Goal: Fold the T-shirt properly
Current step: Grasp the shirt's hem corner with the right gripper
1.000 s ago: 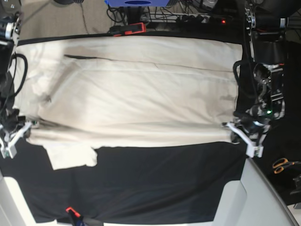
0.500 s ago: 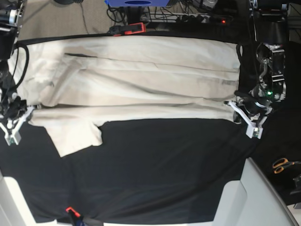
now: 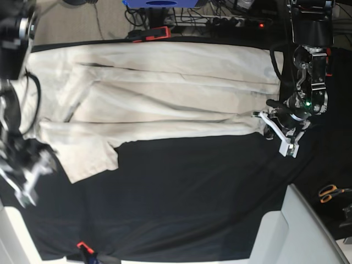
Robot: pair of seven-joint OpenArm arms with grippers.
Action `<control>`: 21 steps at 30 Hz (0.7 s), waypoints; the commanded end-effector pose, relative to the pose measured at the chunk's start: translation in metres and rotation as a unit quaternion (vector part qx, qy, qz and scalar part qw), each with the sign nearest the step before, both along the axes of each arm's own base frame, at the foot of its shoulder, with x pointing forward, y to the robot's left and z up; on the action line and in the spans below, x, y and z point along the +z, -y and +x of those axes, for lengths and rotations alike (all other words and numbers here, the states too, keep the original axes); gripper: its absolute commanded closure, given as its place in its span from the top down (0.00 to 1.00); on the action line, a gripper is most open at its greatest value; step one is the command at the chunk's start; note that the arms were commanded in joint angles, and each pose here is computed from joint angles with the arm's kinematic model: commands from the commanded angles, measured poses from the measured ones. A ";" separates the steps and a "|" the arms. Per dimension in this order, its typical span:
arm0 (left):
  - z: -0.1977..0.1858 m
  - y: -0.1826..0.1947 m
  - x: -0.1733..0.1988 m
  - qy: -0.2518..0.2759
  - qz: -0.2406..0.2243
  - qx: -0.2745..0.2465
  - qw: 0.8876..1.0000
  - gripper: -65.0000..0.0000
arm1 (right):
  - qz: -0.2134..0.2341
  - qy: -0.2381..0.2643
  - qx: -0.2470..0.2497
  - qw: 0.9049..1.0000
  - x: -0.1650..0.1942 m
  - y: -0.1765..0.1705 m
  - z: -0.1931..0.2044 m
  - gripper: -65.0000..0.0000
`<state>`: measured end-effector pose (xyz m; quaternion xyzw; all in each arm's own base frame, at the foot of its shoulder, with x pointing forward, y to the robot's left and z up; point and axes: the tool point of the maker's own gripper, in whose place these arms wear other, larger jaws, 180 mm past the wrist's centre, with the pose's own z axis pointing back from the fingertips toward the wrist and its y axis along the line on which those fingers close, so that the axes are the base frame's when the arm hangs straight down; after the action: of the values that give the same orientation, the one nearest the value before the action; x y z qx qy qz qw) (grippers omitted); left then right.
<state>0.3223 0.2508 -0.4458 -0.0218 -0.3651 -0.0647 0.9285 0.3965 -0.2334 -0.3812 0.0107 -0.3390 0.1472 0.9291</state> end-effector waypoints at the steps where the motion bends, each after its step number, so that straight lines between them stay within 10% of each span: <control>1: 0.012 -0.007 0.015 0.026 0.004 0.003 1.000 0.00 | 0.000 0.011 0.005 1.000 0.003 0.003 0.014 0.58; 21: 0.008 -0.008 0.012 0.022 0.005 0.005 1.000 0.00 | 0.100 0.004 -0.038 0.994 -0.078 -0.005 0.042 0.57</control>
<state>0.3180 0.2528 -0.4484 -0.0205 -0.3609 -0.0627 0.9303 0.4170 -0.2210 -0.4809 0.0931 -0.3231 0.0801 0.9384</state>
